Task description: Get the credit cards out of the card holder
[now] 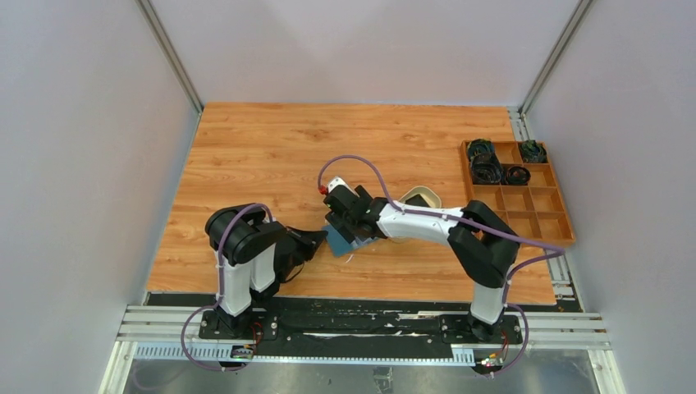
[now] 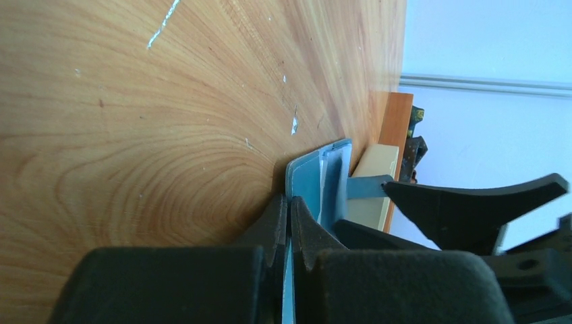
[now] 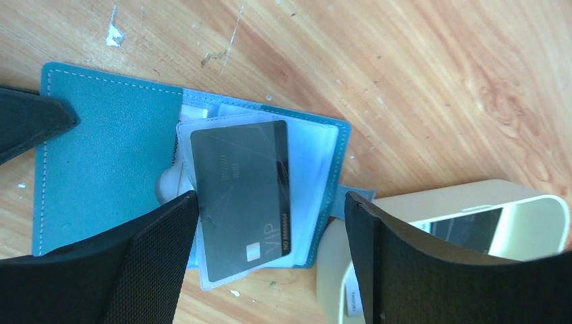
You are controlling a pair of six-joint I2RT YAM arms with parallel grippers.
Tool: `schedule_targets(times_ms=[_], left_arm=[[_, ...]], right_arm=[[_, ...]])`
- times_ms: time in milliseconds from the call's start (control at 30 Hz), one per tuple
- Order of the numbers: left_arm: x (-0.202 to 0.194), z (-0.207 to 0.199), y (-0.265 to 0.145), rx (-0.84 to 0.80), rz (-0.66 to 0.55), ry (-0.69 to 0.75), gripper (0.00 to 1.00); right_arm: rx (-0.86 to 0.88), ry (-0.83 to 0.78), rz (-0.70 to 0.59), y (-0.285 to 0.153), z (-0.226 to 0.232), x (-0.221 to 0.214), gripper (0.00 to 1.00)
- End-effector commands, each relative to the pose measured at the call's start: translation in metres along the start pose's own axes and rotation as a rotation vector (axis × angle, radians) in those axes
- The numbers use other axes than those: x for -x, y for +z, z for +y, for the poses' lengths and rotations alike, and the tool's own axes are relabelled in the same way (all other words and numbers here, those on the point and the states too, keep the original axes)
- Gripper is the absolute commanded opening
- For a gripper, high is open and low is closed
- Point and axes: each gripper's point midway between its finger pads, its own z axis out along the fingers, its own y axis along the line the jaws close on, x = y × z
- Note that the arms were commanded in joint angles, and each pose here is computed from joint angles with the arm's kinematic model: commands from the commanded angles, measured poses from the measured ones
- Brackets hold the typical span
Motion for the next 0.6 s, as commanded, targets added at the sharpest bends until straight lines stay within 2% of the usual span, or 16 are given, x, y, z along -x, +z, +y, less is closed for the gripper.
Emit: schedule_targets(times_ms=[0,300,567], left_arm=[[-0.011,0.067,-0.04,0.196,0.109,0.14,0.0],[-0.016,0.068,-0.038,0.196,0.137,0.143,0.0],[-0.018,0.069,-0.038,0.195,0.147,0.146,0.0]], right_arm=[[-0.058,0.011,-0.082,-0.023,-0.032,0.022,0.82],[0.461,0.181,-0.037,-0.019,0.024,0.009,0.82],[0.643,0.231,0.02,-0.019,0.056,-0.001,0.8]])
